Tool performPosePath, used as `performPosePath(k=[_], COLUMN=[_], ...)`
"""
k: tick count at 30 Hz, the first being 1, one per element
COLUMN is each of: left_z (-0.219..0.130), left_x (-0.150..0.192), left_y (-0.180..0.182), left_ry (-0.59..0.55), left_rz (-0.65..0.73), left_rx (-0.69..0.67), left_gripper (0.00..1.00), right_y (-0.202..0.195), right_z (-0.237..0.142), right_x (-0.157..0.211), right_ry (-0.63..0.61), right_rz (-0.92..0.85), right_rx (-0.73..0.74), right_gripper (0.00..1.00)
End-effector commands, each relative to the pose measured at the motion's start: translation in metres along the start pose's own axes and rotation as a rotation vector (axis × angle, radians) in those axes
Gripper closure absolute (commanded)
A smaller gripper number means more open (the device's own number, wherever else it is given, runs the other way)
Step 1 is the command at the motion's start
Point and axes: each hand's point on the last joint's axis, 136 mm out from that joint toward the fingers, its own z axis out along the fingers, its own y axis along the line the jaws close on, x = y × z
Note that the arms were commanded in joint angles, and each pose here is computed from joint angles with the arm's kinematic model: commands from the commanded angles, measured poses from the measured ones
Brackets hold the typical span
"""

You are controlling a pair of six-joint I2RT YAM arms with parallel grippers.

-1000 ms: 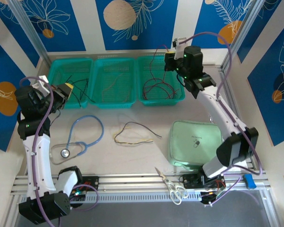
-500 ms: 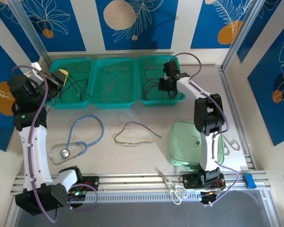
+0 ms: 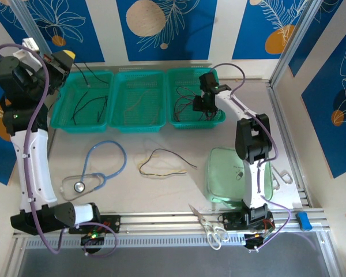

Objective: Untangle the cables

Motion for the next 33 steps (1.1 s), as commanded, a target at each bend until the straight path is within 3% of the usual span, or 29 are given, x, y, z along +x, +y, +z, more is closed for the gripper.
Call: performPosePath(k=[1,5,7,16,19,26,33], left_z=[0.005,0.011,0.018,0.054,0.062,0.069,0.071], left_x=[-0.01,-0.026,-0.03,-0.033,-0.03,-0.018,0.012], left_y=[-0.002,0.0,0.009,0.084,0.131,0.272,0.354], left_ry=[-0.009,-0.034,-0.04,0.014,0.031,0.139,0.25], left_rz=[0.069,0.133,0.145,0.196,0.202,0.035,0.009], left_rx=[-0.024,-0.074,-0.1,-0.284,-0.395,-0.625,-0.822], left_gripper=[1.0,1.0,1.0,1.0,1.0,1.0,1.0], right_y=[0.002,0.004,0.005,0.01,0.012,0.008,0.004], right_z=[-0.057,-0.084,-0.096,-0.14,-0.147,-0.148,-0.142], right_x=[-0.027,-0.034,-0.035,-0.03,-0.027,-0.013,0.003], right_ry=[-0.119,-0.171,-0.184,-0.248,-0.264,-0.24,-0.208], right_rz=[-0.025,-0.014,-0.013,-0.005,-0.024,-0.068,-0.08], right_rx=[0.007,-0.022,-0.032,-0.109,-0.13,-0.121,-0.116], right_gripper=[0.44,0.15,0.11,0.09,0.08,0.08,0.08])
